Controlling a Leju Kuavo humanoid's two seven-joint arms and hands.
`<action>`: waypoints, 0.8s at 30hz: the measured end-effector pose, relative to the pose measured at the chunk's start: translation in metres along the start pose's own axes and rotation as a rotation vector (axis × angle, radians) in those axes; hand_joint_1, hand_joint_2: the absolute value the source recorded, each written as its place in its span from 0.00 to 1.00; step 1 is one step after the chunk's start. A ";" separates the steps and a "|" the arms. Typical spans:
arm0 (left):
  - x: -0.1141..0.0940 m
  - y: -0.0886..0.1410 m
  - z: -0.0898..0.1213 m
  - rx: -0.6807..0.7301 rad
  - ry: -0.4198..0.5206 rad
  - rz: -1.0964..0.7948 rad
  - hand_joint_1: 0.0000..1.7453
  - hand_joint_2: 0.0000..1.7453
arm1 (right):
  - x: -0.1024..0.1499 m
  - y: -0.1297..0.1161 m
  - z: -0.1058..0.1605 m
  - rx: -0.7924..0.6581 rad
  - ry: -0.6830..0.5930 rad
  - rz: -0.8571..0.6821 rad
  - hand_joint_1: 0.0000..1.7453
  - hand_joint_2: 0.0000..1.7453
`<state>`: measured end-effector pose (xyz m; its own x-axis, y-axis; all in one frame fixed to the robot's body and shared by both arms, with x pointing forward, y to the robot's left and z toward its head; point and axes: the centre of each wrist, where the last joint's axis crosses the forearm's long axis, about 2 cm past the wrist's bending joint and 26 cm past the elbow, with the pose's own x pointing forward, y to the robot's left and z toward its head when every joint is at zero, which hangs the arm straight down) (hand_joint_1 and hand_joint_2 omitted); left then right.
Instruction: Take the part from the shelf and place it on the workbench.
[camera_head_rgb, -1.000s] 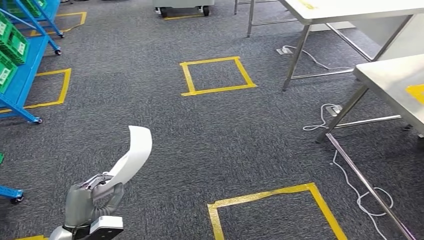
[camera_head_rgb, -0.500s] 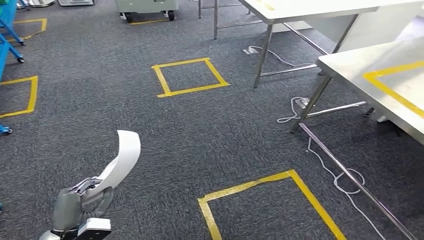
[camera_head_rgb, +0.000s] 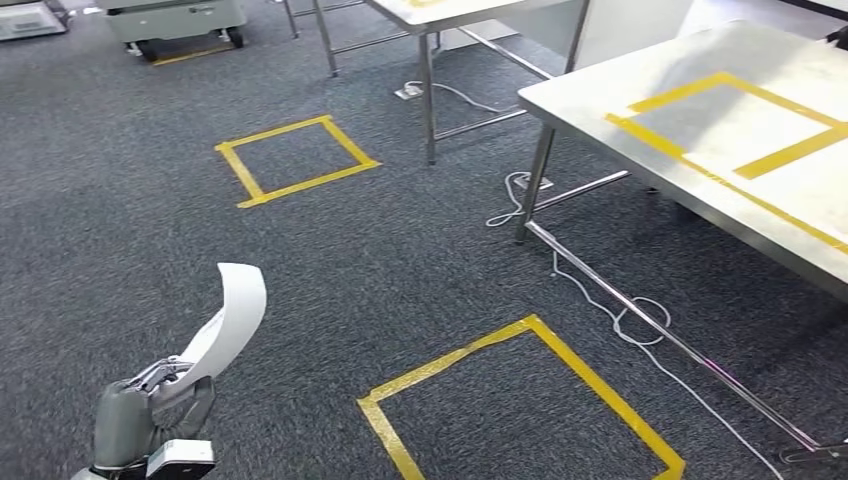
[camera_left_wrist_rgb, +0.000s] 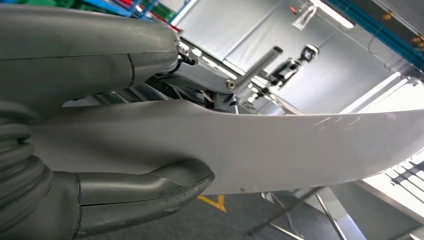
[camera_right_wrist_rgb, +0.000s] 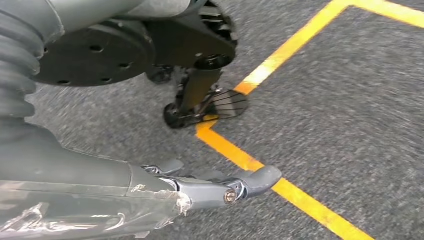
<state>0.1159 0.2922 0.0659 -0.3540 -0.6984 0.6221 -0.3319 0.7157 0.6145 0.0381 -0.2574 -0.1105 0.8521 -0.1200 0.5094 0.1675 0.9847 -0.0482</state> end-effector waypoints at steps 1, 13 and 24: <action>-0.001 0.001 0.002 -0.004 0.003 0.001 1.00 1.00 | 0.001 0.001 0.000 0.002 -0.002 0.004 0.00 1.00; 0.000 0.011 0.007 0.008 -0.006 -0.027 1.00 1.00 | -0.001 0.008 0.002 0.022 0.004 0.016 0.00 1.00; 0.005 0.012 0.010 0.007 -0.016 -0.043 1.00 1.00 | -0.003 0.008 0.002 0.030 0.011 0.022 0.00 1.00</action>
<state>0.1012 0.2974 0.0716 -0.3537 -0.7281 0.5872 -0.3536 0.6853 0.6367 0.0359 -0.2489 -0.1102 0.8609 -0.0992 0.4990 0.1337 0.9904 -0.0337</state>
